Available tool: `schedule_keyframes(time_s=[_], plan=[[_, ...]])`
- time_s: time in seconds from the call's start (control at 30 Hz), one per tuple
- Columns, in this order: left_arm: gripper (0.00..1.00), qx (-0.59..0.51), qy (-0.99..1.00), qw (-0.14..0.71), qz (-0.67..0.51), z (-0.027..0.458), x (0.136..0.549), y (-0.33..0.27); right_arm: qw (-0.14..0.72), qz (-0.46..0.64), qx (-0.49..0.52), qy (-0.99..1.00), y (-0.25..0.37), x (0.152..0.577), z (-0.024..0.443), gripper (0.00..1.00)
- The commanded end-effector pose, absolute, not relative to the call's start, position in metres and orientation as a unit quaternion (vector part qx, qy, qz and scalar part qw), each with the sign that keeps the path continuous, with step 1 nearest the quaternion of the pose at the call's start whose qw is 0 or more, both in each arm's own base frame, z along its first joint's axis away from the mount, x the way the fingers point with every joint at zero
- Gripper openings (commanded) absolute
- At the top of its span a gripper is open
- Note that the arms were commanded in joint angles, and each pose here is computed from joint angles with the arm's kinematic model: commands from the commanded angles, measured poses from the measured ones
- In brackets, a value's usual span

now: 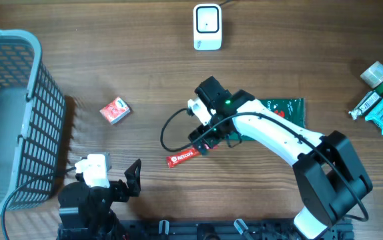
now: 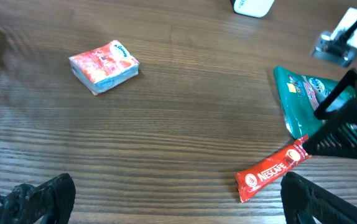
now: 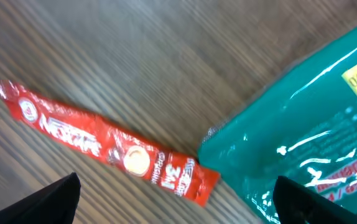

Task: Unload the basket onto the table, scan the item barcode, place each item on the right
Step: 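Grasp the red Nescafe stick with the right gripper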

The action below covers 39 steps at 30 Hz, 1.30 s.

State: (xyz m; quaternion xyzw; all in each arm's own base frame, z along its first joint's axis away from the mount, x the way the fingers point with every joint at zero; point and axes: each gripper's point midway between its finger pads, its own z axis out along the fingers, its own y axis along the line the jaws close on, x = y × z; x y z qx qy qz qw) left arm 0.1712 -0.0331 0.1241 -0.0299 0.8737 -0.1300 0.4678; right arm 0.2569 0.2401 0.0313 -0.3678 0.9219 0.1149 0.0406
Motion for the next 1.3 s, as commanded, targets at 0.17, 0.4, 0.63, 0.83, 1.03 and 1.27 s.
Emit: schedule_keyframes(time_s=[0.17, 0.4, 0.63, 0.83, 1.03, 1.27], plan=[[1.00, -0.027, 0.871, 0.472, -0.131, 0.125, 0.172, -0.034, 0.032, 0.074, -0.477, 0.875, 0.261, 0.221, 0.024, 0.99], [1.00, -0.027, 0.871, 0.472, -0.131, 0.125, 0.172, -0.034, 0.121, -0.020, -0.516, 0.848, 0.265, 0.239, 0.002, 0.99], [1.00, -0.027, 0.871, 0.472, -0.131, 0.125, 0.172, -0.034, 0.115, -0.016, -0.528, 0.841, 0.251, 0.225, -0.025, 0.14], [1.00, -0.027, 0.871, 0.472, -0.131, 0.125, 0.172, -0.034, 0.040, 0.105, -0.468, 0.877, 0.280, 0.192, 0.004, 0.04], [1.00, -0.027, 0.871, 0.472, -0.131, 0.125, 0.172, -0.034, -0.108, 0.316, -0.331, 0.882, 0.318, 0.169, 0.138, 0.04], [1.00, -0.027, 0.871, 0.472, -0.131, 0.125, 0.172, -0.034, -0.356, 0.342, 0.061, 0.867, 0.302, 0.154, 0.212, 0.04]])
